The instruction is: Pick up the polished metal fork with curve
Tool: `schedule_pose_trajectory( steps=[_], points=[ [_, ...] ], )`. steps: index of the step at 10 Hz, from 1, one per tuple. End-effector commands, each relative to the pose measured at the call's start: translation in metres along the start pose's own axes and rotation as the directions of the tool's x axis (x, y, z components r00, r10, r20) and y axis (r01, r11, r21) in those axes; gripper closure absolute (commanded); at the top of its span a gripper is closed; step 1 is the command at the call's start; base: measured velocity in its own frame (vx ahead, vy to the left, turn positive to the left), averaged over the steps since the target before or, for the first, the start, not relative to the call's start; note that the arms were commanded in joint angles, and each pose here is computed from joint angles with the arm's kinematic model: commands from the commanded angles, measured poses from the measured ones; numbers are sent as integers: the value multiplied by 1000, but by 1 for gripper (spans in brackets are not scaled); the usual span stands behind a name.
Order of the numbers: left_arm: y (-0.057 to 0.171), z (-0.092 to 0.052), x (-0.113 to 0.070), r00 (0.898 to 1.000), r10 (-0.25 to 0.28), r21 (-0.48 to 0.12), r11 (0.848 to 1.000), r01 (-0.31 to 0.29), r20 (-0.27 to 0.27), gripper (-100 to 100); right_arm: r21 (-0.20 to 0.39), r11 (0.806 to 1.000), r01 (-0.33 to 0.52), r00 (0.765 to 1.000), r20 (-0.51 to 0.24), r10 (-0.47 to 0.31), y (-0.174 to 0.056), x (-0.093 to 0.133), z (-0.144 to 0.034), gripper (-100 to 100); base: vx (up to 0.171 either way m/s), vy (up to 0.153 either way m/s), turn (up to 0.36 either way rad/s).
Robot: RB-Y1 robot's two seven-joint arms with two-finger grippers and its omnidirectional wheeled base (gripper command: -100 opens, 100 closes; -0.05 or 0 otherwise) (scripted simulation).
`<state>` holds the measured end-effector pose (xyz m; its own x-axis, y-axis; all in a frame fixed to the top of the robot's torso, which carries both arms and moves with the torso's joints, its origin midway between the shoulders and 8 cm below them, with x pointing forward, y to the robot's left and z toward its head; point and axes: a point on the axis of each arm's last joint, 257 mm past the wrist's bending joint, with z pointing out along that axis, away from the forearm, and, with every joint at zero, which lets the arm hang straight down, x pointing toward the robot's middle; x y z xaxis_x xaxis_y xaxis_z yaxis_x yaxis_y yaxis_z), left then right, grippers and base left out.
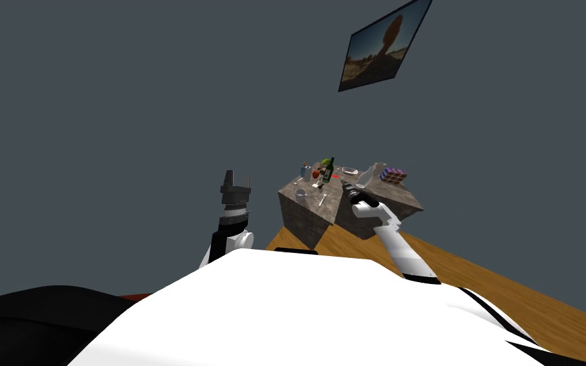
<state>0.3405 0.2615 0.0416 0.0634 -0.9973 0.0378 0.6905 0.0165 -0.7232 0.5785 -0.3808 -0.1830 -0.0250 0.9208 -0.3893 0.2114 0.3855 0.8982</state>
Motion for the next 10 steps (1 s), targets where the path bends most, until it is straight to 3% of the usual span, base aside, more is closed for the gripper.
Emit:
schedule_pose_trajectory(
  steps=[1,6,7,8,10],
  points=[
    [0,0,0,1000,0,0,1000,0,0,0,61,998,12,1000,-2,-12,-17,-5,7,-100,-11,-20,104],
    [0,0,0,1000,0,0,1000,0,0,0,211,973,89,996,-26,-86,-39,-20,30,-100,-9,-17,146],
    [0,0,0,1000,0,0,1000,0,0,0,254,963,87,996,-31,-82,-54,-21,28,-100,-8,-18,101],
    [0,0,0,1000,0,0,1000,0,0,0,259,962,87,996,-32,-82,-55,-20,27,-100,-2,-7,-13],
    [0,0,0,1000,0,0,1000,0,0,0,323,940,112,994,-48,-102,-67,-24,31,-100,-5,-11,154]
  ],
)
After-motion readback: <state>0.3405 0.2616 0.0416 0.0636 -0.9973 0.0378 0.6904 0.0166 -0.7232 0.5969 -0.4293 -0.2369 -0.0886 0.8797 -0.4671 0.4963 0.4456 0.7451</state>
